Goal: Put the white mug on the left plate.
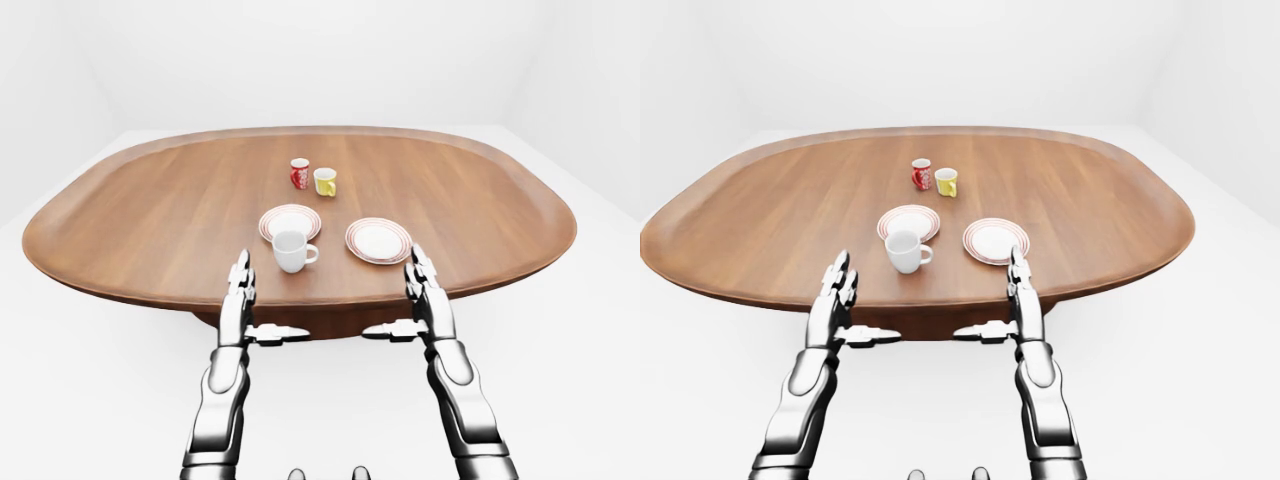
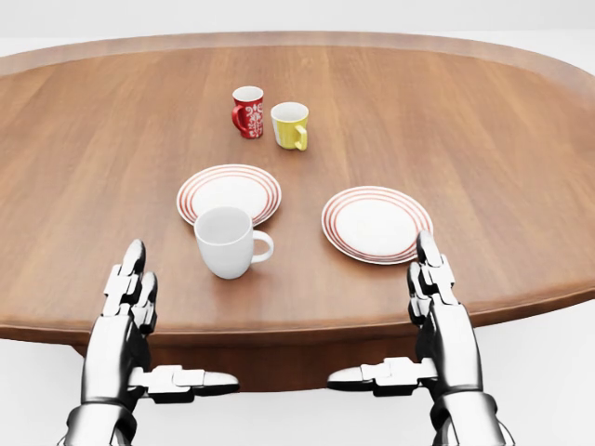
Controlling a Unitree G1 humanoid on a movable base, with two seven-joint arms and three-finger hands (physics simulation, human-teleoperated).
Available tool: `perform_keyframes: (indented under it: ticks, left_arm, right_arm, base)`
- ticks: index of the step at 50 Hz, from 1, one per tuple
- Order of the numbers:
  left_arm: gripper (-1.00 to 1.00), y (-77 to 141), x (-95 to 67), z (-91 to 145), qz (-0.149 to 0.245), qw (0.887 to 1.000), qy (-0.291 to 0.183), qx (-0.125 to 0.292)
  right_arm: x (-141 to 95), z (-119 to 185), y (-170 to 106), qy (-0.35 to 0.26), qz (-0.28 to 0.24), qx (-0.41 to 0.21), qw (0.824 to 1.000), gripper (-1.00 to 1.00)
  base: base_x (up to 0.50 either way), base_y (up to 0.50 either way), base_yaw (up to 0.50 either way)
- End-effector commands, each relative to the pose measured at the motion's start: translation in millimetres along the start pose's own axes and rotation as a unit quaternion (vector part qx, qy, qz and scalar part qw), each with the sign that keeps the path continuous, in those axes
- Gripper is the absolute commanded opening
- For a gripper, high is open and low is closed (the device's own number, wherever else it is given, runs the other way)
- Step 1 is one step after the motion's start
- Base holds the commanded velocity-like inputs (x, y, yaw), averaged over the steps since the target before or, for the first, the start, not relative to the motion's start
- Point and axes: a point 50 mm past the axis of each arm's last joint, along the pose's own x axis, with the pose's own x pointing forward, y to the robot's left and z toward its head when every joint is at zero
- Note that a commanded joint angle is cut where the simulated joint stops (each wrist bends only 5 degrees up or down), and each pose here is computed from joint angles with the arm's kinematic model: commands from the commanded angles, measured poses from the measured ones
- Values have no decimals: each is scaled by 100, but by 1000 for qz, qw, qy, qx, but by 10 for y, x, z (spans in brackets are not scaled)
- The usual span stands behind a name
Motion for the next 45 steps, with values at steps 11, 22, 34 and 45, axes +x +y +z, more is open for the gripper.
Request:
perform_keyframes:
  ticks: [11, 22, 34, 45]
  left_arm:
    - [99, 64, -14, -9, -9, 999, -12, 29]
    - [99, 137, -257, 1595, 1, 947, -321, -14]
    - [99, 166, -214, 1510, 11, 954, -300, -24]
    - [99, 182, -192, 1491, 14, 955, -295, -25]
  right_arm:
    - [-48, 213, -43, -23, 22, 12, 999, 100]
    - [-464, 1785, -119, -380, 33, 30, 924, 100]
    - [-434, 1725, -160, -366, 22, 61, 928, 100]
    - [-457, 1735, -135, -369, 41, 67, 926, 100]
  base:
    - [0, 0, 0]
    - [0, 0, 0]
    - [0, 0, 0]
    - [0, 30, 0]
